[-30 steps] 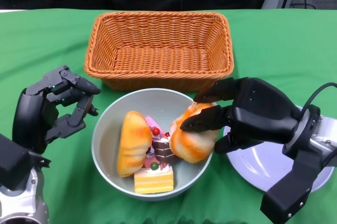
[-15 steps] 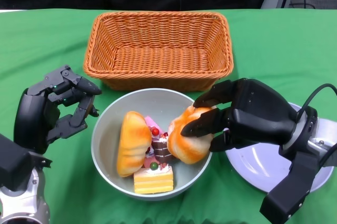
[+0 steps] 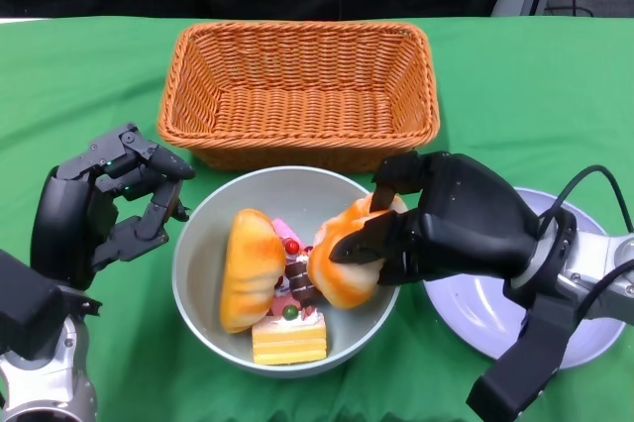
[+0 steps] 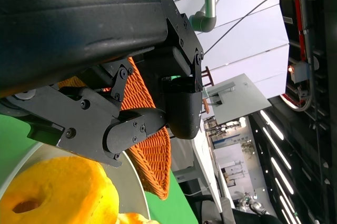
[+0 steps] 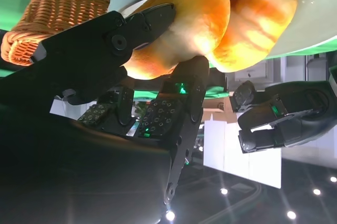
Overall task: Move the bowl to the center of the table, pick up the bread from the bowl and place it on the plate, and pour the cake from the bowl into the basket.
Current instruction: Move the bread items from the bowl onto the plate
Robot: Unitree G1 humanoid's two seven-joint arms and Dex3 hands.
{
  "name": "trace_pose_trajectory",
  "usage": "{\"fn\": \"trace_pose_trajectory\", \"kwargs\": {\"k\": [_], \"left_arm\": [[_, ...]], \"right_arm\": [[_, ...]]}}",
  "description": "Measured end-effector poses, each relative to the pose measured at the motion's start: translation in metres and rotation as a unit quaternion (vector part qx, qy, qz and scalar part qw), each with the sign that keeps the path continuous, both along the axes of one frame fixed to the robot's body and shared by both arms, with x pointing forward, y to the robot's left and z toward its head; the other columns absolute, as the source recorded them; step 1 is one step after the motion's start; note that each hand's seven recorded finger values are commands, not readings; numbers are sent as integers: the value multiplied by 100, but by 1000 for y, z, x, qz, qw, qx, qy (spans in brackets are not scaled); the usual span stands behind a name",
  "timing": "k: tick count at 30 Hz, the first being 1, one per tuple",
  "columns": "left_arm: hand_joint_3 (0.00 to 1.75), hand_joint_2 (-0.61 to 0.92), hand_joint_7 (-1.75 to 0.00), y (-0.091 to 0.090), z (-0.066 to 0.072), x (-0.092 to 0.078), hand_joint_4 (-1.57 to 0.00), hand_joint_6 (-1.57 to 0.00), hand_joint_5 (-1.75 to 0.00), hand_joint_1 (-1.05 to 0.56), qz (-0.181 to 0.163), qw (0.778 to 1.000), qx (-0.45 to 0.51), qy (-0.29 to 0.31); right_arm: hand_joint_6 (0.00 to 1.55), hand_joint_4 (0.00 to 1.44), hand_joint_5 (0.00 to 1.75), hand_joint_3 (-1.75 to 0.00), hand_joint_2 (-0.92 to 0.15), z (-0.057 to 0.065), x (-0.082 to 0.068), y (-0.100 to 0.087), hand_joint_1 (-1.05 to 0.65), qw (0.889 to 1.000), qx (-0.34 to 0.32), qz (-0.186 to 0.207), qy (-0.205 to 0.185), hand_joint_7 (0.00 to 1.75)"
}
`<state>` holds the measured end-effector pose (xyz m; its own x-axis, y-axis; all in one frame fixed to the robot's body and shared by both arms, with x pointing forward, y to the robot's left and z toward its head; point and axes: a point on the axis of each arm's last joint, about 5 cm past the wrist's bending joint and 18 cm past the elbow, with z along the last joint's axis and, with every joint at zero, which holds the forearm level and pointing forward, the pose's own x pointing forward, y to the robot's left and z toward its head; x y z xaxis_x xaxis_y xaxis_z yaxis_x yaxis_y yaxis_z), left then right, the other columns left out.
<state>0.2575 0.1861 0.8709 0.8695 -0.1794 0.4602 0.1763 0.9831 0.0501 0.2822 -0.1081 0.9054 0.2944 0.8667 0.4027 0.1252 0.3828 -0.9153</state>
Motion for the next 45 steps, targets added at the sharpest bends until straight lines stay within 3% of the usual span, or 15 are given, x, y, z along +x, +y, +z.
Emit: {"fn": "trace_pose_trajectory", "kwargs": {"k": [3,5,7,13,16,19,28,35,45], "left_arm": [[81,71,-130,0,0,0,-79,-77,-161,-18,1,1000,2,0],[81,71,-129,-1,0,0,-80,-78,-160,-18,0,1000,5,-1],[81,72,-129,-1,0,0,-80,-78,-160,-17,1,1000,5,-1],[79,73,-127,-1,0,0,-80,-78,-159,-18,1,1000,4,-1],[77,73,-125,-1,0,0,-80,-79,-157,-18,3,1000,4,0],[76,74,-125,-1,0,0,-80,-79,-156,-18,8,1000,7,1],[74,76,-122,-1,0,0,-80,-80,-157,-16,13,1000,4,2],[72,76,-121,0,0,0,-80,-81,-156,-16,15,1000,-2,5],[77,73,-120,1,-1,0,-81,-82,-156,-16,14,1000,-10,12]], "right_arm": [[128,76,149,0,-78,-1,0,0,-28,1000,8,3,1,23],[102,76,151,0,-79,-1,-1,1,-26,1000,15,4,3,74],[94,77,150,0,-80,-1,-1,2,-25,1000,25,6,3,87],[92,79,143,0,-81,-2,-2,3,-22,998,60,8,-3,87],[95,82,137,0,-80,-1,-2,4,-22,997,72,7,0,79],[92,79,141,0,-81,3,-1,5,-21,995,95,9,3,82],[93,81,134,-1,-84,12,-5,3,-15,990,138,13,32,83],[92,85,133,-2,-88,17,-11,-10,-17,985,165,10,40,86],[95,86,137,0,-84,11,-31,-41,-14,981,180,-41,56,83]]}}
